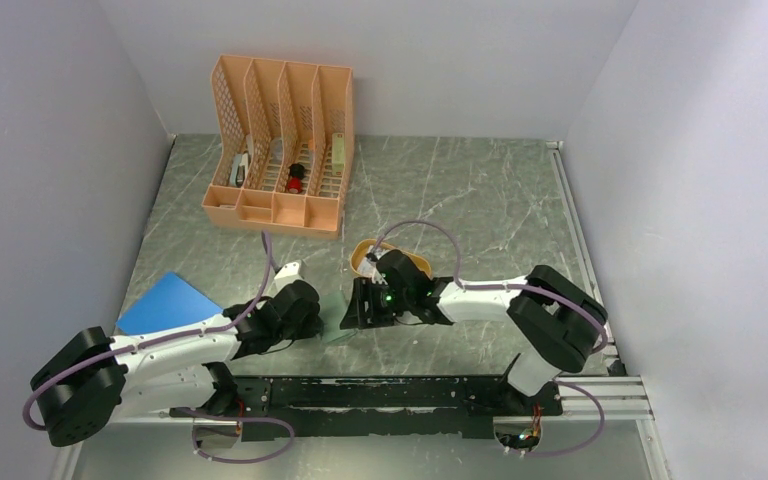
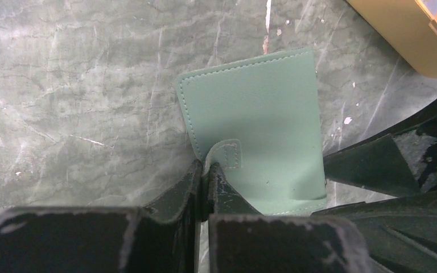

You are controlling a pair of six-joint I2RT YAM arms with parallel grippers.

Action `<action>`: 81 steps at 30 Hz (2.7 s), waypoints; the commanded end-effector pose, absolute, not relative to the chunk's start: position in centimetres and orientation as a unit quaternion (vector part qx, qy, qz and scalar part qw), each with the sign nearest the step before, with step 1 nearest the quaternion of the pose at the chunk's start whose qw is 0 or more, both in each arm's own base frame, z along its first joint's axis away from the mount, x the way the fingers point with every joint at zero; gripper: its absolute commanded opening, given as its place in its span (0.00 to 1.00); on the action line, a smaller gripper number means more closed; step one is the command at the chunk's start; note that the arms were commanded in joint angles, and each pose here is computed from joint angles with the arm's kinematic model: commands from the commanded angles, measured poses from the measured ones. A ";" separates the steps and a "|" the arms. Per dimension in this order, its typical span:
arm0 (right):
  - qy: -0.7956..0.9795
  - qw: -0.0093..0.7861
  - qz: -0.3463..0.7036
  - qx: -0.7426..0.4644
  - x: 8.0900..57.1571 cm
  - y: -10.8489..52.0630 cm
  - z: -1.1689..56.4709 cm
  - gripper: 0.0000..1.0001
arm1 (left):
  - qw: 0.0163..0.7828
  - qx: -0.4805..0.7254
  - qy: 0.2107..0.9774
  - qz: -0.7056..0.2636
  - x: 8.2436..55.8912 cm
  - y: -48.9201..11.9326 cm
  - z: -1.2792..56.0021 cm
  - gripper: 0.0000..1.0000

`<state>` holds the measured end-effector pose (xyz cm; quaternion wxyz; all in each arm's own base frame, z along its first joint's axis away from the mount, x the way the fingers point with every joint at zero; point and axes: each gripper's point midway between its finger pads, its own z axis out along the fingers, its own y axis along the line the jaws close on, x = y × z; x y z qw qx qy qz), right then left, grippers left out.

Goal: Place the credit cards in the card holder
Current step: Pick up the card holder from the center of the board, then adjust the card holder.

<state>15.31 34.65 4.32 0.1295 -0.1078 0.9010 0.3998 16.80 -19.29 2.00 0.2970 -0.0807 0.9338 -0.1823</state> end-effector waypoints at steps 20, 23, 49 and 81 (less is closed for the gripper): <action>0.886 0.074 0.453 -0.070 14.4 37.1 2.4 0.30 | 0.264 -0.063 0.959 -0.086 14.6 -14.9 -1.7 0.05; 0.880 0.082 0.461 -0.079 14.4 37.4 3.2 0.16 | 0.263 -0.062 0.959 -0.084 14.6 -14.9 -1.7 0.05; 0.719 0.622 0.014 -0.309 24.1 27.8 31.9 0.00 | 0.568 -0.046 0.705 -0.422 19.2 -19.6 41.0 0.97; 0.654 0.700 0.037 -0.284 23.3 27.5 36.8 0.00 | 0.496 -0.094 0.716 -0.483 23.5 -28.0 41.9 0.97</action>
